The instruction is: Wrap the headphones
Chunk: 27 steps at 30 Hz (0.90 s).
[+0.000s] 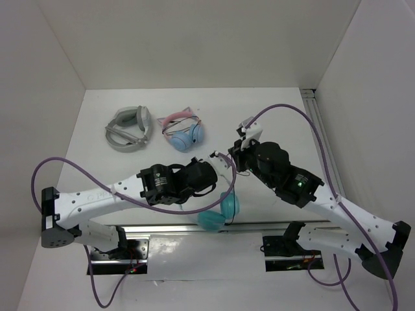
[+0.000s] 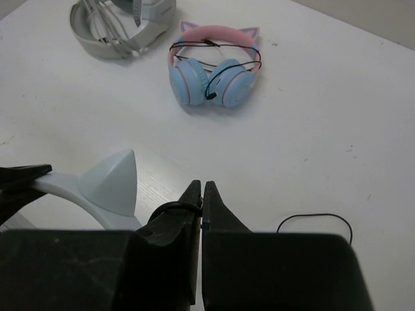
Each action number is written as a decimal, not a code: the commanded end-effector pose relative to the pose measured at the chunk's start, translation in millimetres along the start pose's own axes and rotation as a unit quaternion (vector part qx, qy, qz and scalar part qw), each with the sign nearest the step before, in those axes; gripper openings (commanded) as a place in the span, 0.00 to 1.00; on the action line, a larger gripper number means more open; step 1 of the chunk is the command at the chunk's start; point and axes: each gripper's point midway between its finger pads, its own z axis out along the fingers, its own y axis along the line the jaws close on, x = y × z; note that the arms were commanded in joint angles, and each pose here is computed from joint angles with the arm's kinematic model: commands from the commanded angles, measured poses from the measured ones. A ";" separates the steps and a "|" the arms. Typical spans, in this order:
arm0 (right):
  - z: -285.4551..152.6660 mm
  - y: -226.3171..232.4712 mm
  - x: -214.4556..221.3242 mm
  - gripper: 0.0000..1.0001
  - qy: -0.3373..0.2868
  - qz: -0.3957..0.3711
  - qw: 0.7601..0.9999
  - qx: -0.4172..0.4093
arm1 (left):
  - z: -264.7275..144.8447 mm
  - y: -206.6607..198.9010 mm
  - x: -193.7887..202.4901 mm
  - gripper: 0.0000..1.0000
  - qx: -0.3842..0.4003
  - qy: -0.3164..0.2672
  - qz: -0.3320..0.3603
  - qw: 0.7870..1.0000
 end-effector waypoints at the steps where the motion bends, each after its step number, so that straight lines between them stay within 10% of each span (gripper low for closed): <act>1: 5.5 8.0 -13.1 0.00 -0.016 0.010 1.000 -0.011 | -10.1 0.5 -6.6 0.00 0.019 -0.027 0.015 0.999; 27: 5.0 25.2 -34.8 0.00 -0.004 0.093 0.995 -0.027 | -4.7 63.4 0.6 0.00 -0.275 0.021 -0.019 0.961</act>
